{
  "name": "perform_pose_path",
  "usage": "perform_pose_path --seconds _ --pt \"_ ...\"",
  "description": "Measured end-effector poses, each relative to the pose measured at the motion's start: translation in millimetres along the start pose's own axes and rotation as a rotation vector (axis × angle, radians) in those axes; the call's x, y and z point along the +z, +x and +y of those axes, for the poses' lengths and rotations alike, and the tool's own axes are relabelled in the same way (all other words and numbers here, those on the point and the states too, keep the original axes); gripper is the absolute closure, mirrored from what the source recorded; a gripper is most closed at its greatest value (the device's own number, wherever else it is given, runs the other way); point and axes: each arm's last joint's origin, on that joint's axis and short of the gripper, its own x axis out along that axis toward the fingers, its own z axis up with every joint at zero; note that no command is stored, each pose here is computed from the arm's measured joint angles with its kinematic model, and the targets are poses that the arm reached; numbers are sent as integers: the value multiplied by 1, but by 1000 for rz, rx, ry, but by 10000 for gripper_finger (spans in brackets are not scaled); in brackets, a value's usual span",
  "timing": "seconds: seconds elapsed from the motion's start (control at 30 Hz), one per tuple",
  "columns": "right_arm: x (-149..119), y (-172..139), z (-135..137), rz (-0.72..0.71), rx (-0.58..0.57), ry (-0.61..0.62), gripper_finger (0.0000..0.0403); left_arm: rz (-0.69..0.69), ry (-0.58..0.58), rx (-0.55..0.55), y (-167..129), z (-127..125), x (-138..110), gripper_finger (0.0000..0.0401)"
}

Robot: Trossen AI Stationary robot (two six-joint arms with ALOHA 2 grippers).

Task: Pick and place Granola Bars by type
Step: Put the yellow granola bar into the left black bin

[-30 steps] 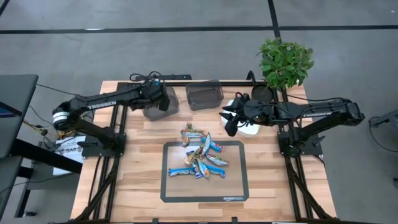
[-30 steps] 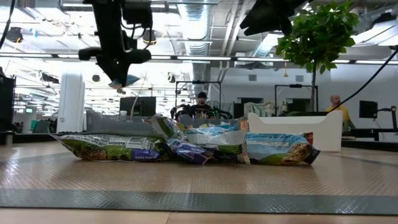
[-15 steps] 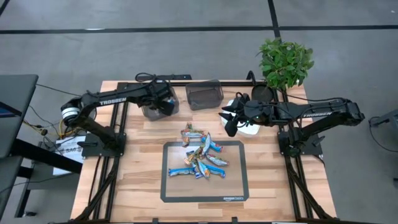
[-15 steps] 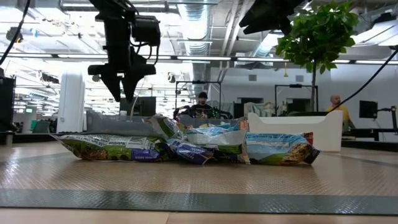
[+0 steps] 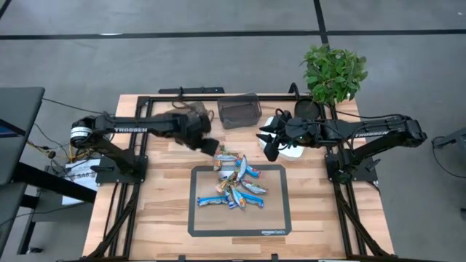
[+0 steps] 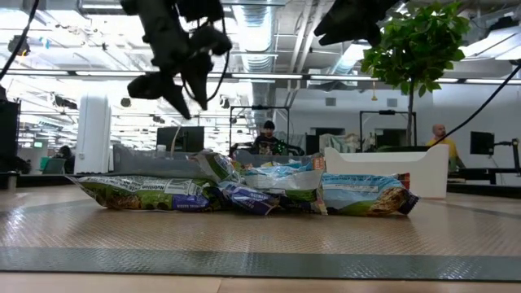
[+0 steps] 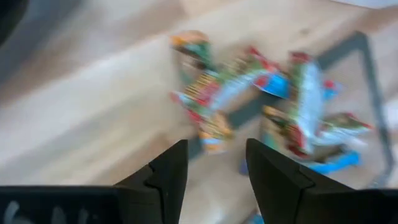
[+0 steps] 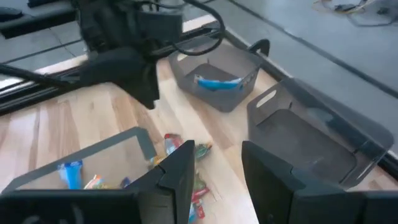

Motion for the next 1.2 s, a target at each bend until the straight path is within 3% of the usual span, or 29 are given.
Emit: perform_pose_path --seconds 0.27,0.47,0.83,1.03,1.2 --pt "-12 -2 4 172 230 -103 278 -61 -45 -99 6 -33 -31 247" --pt "-17 -4 7 237 385 -129 278 -21 -56 -112 46 -53 -50 247" --pt "-24 -7 10 310 386 -152 278 -74 -133 104 95 -41 -55 247" --pt "-25 -7 9 318 378 -153 278 -118 -120 194 106 -34 -56 247" --pt "-25 -7 10 311 380 -153 278 -132 -112 208 107 -30 -49 247"
